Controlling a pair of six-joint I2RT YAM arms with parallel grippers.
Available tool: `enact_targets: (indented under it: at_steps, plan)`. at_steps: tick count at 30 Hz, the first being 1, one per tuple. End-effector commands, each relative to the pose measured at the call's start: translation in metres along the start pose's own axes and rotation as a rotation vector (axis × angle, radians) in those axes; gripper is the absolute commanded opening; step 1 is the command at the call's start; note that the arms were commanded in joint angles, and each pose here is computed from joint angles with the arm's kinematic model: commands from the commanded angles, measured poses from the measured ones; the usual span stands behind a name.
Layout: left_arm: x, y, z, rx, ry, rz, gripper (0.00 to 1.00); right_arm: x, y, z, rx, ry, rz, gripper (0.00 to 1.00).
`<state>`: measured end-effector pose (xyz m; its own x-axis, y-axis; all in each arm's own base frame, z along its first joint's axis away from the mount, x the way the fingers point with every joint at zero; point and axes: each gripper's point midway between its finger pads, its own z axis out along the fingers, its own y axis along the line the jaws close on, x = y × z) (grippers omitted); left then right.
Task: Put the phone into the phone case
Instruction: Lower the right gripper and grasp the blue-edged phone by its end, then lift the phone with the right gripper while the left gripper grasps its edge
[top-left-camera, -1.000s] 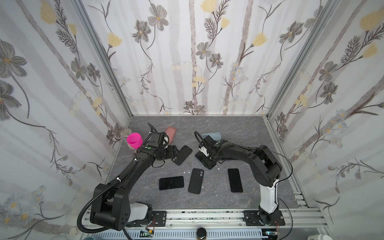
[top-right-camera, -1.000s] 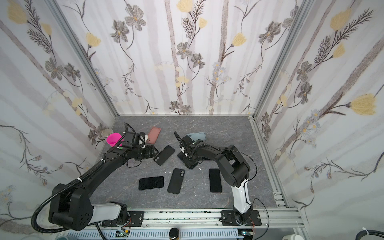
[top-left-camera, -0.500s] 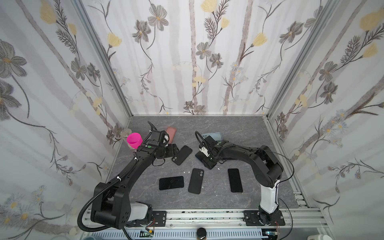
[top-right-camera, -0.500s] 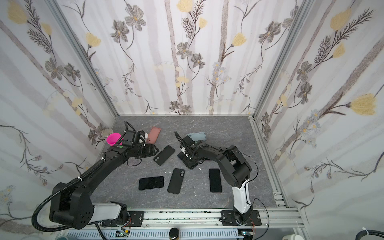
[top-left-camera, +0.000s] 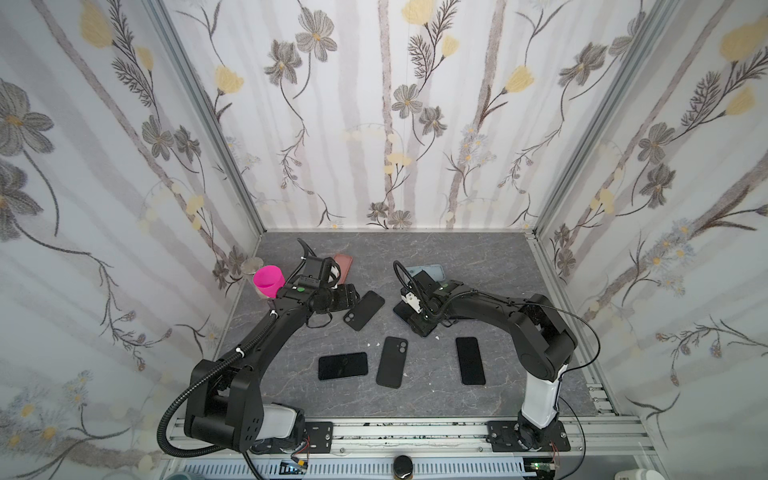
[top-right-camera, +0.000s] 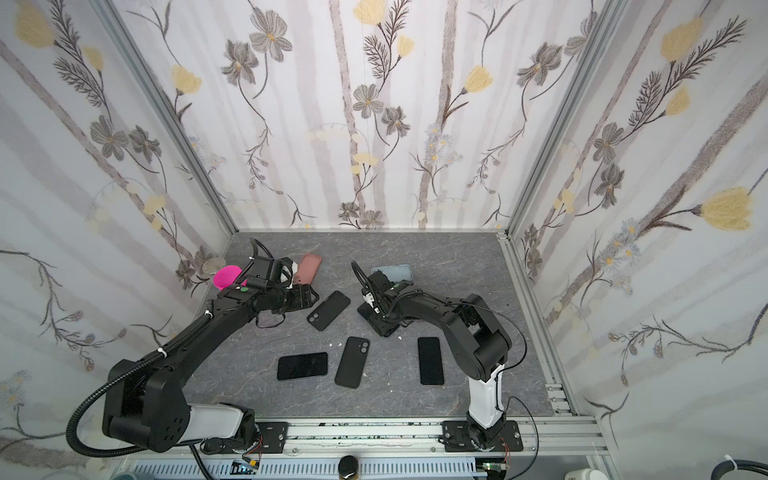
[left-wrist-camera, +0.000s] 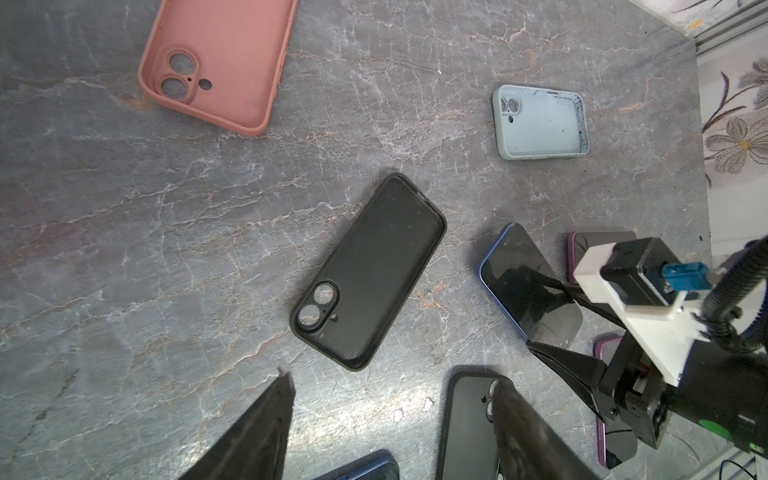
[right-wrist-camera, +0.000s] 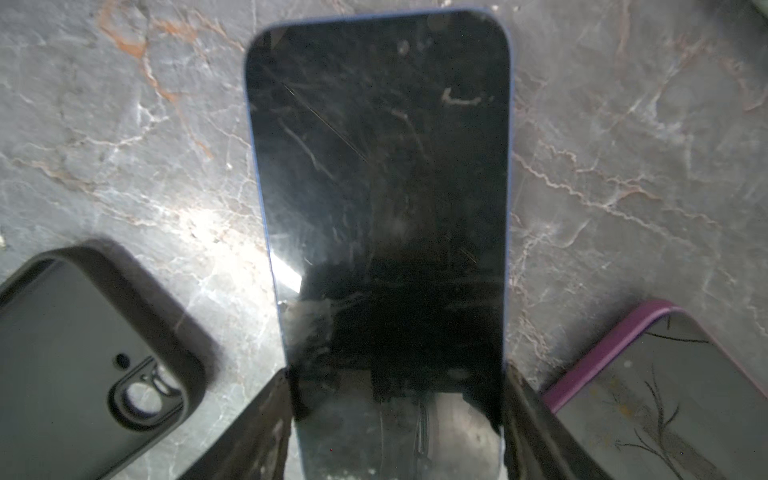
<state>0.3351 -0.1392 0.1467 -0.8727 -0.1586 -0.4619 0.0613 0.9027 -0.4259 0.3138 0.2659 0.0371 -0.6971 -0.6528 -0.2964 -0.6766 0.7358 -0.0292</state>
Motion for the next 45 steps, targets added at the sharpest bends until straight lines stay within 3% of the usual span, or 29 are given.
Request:
enact_targets:
  at_steps: [1,17,33,41,45]
  plan:
    - [-0.006,-0.005,-0.001,0.010,-0.009,0.011,0.75,-0.009,-0.002,-0.009,0.014,-0.048,-0.029,0.35]
    - [-0.014,-0.024,0.004,0.099,0.000,-0.001,0.75,-0.019,-0.003,-0.035,0.020,-0.138,-0.028,0.34]
    - [-0.036,-0.120,-0.031,0.548,0.046,0.000,0.73,-0.063,0.019,-0.134,-0.051,-0.407,-0.121,0.35]
    - [-0.027,-0.137,-0.030,0.581,0.092,0.014,0.64,-0.071,0.039,-0.155,-0.081,-0.443,-0.185,0.35]
    - [-0.021,-0.140,-0.029,0.582,0.111,0.016,0.52,-0.071,0.043,-0.158,-0.090,-0.446,-0.195,0.35]
